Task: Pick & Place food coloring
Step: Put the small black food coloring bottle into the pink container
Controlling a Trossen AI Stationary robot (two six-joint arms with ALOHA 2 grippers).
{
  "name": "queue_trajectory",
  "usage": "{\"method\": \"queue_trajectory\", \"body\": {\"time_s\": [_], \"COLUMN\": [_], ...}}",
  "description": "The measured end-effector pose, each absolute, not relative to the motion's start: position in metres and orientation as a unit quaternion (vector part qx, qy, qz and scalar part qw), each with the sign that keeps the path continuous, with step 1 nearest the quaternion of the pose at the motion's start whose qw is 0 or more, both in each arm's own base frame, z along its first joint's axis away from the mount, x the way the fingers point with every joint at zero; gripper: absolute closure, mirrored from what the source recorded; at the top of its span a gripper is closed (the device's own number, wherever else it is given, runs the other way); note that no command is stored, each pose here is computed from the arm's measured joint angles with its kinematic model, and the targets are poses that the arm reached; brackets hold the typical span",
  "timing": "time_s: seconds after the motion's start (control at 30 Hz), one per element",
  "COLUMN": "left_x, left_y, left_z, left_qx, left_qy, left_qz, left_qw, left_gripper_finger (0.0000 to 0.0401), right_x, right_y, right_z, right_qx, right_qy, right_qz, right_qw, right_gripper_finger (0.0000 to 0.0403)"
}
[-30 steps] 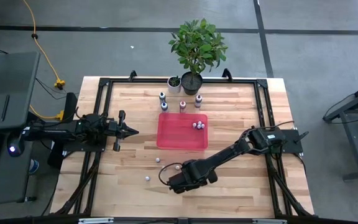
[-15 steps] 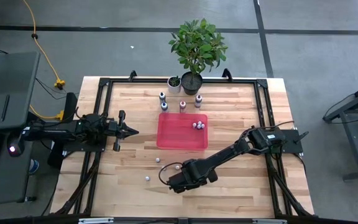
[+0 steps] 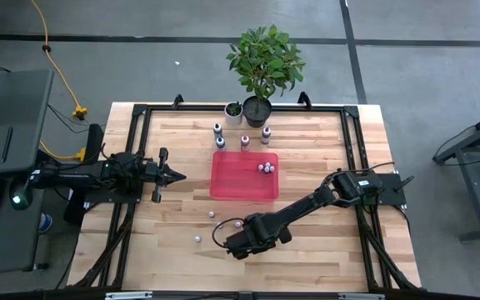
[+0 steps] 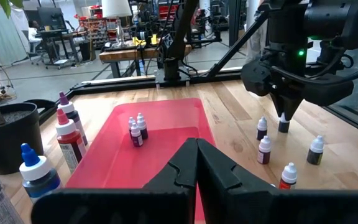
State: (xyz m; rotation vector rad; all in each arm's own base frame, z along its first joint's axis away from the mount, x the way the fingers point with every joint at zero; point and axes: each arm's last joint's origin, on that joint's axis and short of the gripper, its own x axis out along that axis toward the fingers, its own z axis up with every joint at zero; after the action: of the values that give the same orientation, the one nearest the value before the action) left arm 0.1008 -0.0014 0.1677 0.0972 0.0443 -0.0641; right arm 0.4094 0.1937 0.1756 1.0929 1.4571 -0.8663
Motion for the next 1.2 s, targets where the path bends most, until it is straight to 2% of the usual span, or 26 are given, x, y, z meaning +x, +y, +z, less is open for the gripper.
{"method": "queue_trajectory", "body": {"time_s": [0.3, 0.7, 0.93, 1.2], "left_x": [0.101, 0.101, 0.101, 0.101], "left_y": [-0.001, -0.001, -0.001, -0.001], "left_z": [0.168, 0.168, 0.168, 0.168], "left_qx": [0.049, 0.049, 0.049, 0.049], "left_qy": [0.022, 0.022, 0.022, 0.022], "left_qz": [-0.032, -0.032, -0.032, -0.032], "left_qw": [0.998, 0.998, 0.998, 0.998], "left_gripper_finger": [0.0401, 0.0401, 0.0401, 0.0401], "right_x": [0.412, 0.409, 0.413, 0.425], "right_y": [0.194, 0.183, 0.154, 0.100], "right_z": [0.200, 0.276, 0.295, 0.307], "right_qx": [0.449, 0.423, 0.406, 0.354], "right_qy": [0.608, 0.573, 0.553, 0.540], "right_qz": [-0.354, -0.353, -0.335, -0.317], "right_qw": [0.552, 0.606, 0.646, 0.695], "right_gripper_finger": [0.0361, 0.0361, 0.0361, 0.0361]}}
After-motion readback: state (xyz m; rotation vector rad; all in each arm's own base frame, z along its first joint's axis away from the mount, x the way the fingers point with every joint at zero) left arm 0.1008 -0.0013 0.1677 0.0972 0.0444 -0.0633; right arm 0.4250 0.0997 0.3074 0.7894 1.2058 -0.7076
